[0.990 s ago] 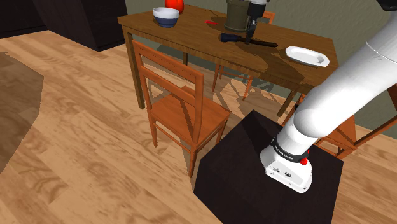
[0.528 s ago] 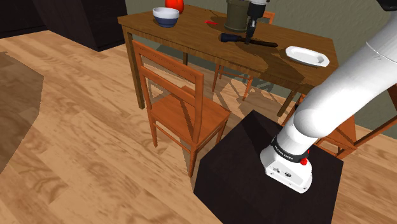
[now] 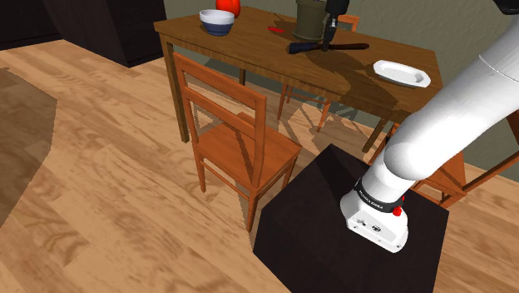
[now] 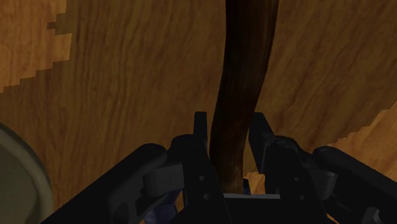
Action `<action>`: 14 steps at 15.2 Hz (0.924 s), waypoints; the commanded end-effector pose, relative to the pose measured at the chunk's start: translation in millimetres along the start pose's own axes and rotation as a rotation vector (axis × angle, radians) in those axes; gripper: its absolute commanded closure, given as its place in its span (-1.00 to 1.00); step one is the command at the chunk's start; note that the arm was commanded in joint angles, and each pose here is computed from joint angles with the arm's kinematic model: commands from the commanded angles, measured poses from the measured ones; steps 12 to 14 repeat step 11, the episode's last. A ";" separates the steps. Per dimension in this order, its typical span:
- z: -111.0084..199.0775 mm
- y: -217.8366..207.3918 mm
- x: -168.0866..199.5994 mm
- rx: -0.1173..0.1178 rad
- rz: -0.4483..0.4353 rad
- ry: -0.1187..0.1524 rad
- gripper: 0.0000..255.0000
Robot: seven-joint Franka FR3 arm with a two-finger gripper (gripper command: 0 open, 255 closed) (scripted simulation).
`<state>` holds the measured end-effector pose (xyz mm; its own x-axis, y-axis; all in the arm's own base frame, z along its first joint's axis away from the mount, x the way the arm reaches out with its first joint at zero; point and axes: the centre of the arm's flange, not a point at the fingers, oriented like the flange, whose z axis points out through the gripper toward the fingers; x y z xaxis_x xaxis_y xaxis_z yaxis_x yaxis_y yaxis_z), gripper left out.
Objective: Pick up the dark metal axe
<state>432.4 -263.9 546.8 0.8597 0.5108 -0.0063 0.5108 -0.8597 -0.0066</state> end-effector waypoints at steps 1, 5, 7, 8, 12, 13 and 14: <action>-11.3 0.1 -0.3 0.000 0.000 0.000 1.00; -32.4 0.0 -0.5 0.000 0.000 0.000 1.00; -43.0 -0.1 -0.5 0.000 0.000 0.000 1.00; -48.3 -0.2 -0.6 0.000 0.000 0.000 1.00; -54.3 -0.2 -0.6 0.000 0.000 0.000 1.00; -54.3 -0.2 -0.6 0.000 0.000 0.000 1.00; -54.3 -0.2 -0.6 0.000 0.000 0.000 1.00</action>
